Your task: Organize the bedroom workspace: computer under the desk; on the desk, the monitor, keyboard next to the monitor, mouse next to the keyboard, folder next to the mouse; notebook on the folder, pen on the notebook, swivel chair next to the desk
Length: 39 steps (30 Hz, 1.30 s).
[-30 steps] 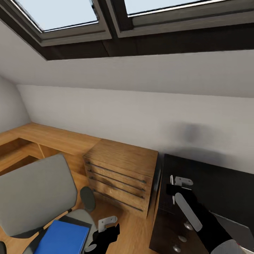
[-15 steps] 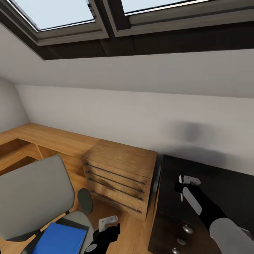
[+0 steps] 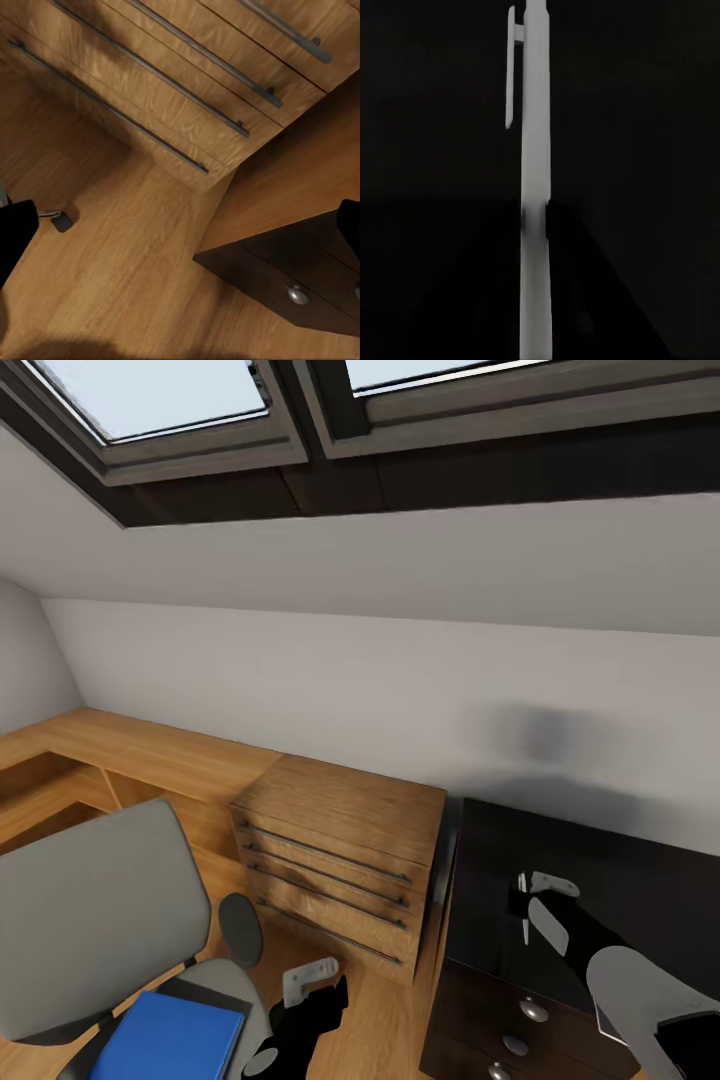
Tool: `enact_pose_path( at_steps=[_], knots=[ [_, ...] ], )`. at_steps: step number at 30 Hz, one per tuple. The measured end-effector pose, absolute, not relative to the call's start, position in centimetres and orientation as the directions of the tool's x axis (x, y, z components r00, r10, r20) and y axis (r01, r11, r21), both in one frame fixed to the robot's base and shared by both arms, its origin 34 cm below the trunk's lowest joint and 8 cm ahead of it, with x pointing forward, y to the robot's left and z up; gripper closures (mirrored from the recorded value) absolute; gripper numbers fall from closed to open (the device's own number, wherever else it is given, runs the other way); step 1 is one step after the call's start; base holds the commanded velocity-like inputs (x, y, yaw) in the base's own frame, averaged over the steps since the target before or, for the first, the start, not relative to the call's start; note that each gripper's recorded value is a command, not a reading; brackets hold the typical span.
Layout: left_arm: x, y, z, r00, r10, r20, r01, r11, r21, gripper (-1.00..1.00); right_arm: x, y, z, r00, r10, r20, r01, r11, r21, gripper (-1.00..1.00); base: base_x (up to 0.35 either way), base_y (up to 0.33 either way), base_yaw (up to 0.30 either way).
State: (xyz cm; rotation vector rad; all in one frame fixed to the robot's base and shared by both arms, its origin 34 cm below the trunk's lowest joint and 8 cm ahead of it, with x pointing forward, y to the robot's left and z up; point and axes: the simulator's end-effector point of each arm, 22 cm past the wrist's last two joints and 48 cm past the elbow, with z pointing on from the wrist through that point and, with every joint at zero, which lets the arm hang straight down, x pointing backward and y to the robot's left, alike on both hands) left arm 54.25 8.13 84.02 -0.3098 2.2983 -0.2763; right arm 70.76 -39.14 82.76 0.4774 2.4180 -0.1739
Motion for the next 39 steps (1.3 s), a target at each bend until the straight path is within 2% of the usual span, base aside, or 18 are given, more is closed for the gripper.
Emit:
enact_pose_path(
  at_steps=[11, 39],
  knots=[
    [54.5, 8.2, 83.0, -0.661, -0.307, -0.684, -0.139, 0.947, -0.291, -1.0, 70.5, -36.8, 80.6, -0.733, 0.319, -0.601, 0.38, 0.925, 0.027, 1.0, 0.0, 0.0, 0.0],
    [55.2, 8.2, 79.9, -0.661, -0.307, -0.685, -0.14, 0.947, -0.289, -1.0, 71.4, -36.7, 77.6, -0.727, 0.318, -0.609, 0.38, 0.924, 0.029, 1.0, 0.0, 0.0, 0.0]
  ],
)
